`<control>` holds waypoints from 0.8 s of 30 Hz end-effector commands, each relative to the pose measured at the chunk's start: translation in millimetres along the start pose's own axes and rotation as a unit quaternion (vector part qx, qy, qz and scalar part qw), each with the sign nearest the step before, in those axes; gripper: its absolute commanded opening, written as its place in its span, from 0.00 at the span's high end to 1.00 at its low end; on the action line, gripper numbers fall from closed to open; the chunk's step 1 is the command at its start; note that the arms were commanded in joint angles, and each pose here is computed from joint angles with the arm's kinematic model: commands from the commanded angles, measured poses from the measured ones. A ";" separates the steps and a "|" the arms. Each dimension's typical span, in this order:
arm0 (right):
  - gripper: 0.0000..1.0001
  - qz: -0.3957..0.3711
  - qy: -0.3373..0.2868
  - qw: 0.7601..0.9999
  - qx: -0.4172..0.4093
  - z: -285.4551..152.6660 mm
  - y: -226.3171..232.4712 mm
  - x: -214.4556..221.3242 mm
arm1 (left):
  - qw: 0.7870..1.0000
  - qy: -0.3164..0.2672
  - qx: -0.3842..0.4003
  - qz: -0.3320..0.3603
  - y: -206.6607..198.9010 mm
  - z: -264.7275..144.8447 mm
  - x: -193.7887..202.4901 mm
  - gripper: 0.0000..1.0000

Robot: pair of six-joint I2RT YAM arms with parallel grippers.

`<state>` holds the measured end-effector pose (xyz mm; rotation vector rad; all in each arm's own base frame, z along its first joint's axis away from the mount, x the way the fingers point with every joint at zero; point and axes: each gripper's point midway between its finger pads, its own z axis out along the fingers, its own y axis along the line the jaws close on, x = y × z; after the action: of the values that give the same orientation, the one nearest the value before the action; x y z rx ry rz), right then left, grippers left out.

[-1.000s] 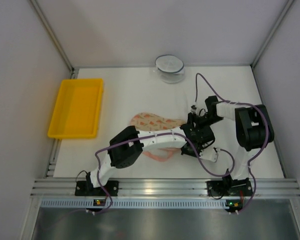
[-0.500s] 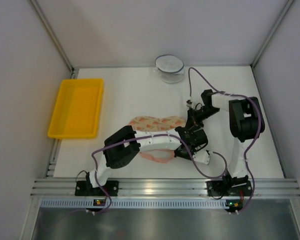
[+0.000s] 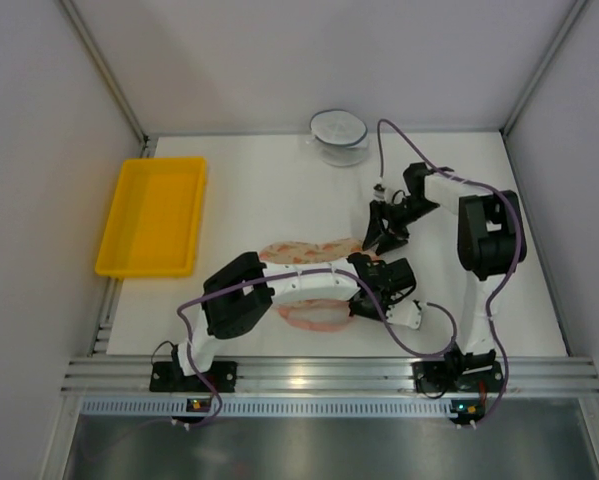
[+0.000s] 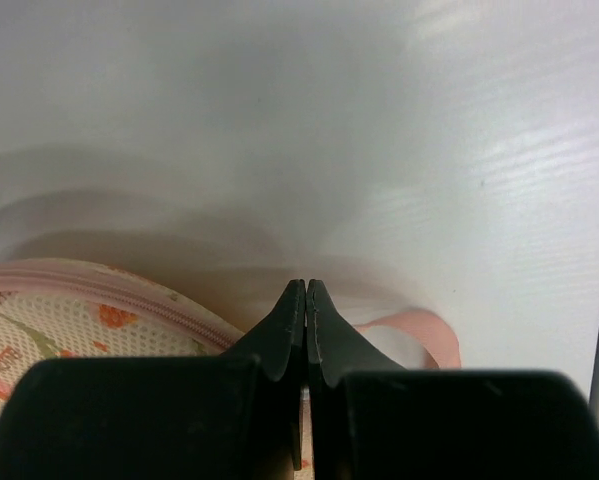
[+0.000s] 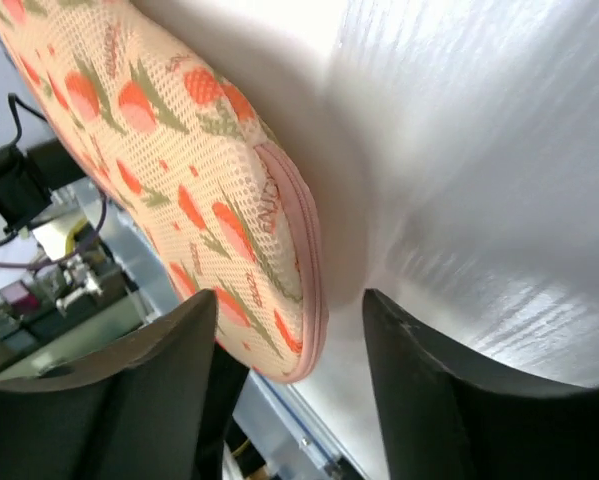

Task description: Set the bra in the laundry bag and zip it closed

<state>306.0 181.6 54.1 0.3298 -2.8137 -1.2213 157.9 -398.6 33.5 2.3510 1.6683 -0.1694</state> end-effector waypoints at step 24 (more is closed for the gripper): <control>0.98 0.043 -0.030 0.997 -0.050 -0.4 8.9 34.0 | 0.996 -0.042 -0.061 -0.048 46.7 -6.3 -41.8 1.00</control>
<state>240.9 178.0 51.9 0.1379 -2.6935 -1.3084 191.3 -447.0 32.5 2.2052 1.7156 -0.1254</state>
